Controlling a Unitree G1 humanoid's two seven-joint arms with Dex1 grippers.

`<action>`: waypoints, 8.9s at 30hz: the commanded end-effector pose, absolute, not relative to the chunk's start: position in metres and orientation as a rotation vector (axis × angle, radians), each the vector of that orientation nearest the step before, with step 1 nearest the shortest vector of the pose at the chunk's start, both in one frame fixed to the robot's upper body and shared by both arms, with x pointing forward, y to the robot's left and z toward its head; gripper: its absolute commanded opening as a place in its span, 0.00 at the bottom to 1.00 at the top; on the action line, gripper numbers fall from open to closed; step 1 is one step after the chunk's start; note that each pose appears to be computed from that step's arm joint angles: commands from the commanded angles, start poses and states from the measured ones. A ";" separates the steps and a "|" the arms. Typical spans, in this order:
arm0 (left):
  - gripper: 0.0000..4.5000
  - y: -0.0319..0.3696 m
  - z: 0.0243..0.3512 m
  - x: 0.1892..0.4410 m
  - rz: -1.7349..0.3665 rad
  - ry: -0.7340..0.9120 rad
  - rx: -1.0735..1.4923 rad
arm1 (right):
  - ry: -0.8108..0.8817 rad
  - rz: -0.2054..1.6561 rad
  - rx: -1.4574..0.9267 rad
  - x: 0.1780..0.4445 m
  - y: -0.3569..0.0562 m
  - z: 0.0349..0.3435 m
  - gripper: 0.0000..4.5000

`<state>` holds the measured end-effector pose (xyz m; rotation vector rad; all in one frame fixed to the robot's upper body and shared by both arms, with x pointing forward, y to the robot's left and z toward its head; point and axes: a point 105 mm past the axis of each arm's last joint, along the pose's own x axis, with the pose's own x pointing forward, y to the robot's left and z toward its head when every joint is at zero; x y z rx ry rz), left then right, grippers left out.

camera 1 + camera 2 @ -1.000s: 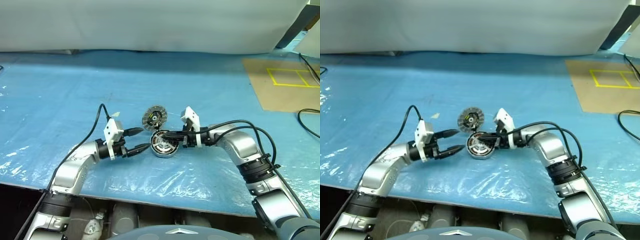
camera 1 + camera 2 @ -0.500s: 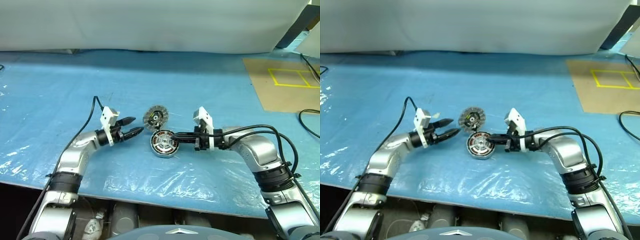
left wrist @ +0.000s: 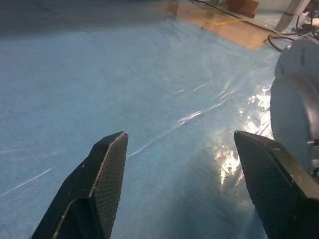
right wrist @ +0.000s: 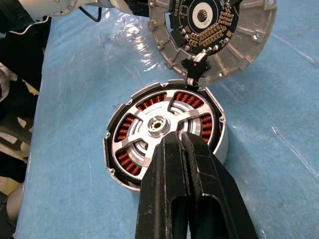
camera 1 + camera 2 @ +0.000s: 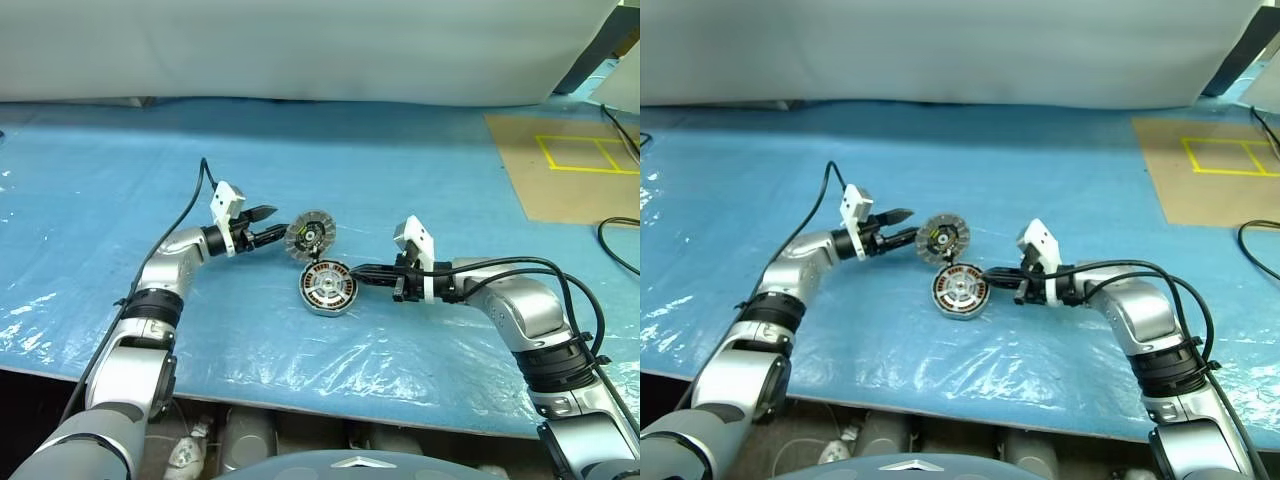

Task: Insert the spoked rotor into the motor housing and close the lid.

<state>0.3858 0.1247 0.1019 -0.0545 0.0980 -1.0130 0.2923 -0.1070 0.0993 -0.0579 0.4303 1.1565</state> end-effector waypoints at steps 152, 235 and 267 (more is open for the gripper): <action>0.00 0.103 0.110 0.257 -1.151 0.074 -0.075 | 0.291 1.363 -0.464 0.300 -0.072 0.118 0.67; 0.00 0.080 0.101 0.282 -1.145 0.063 0.047 | 0.625 1.194 -0.264 0.294 -0.116 0.039 0.67; 0.00 0.062 0.101 0.290 -1.166 0.033 0.052 | 0.554 1.091 -0.392 0.297 -0.130 0.028 0.67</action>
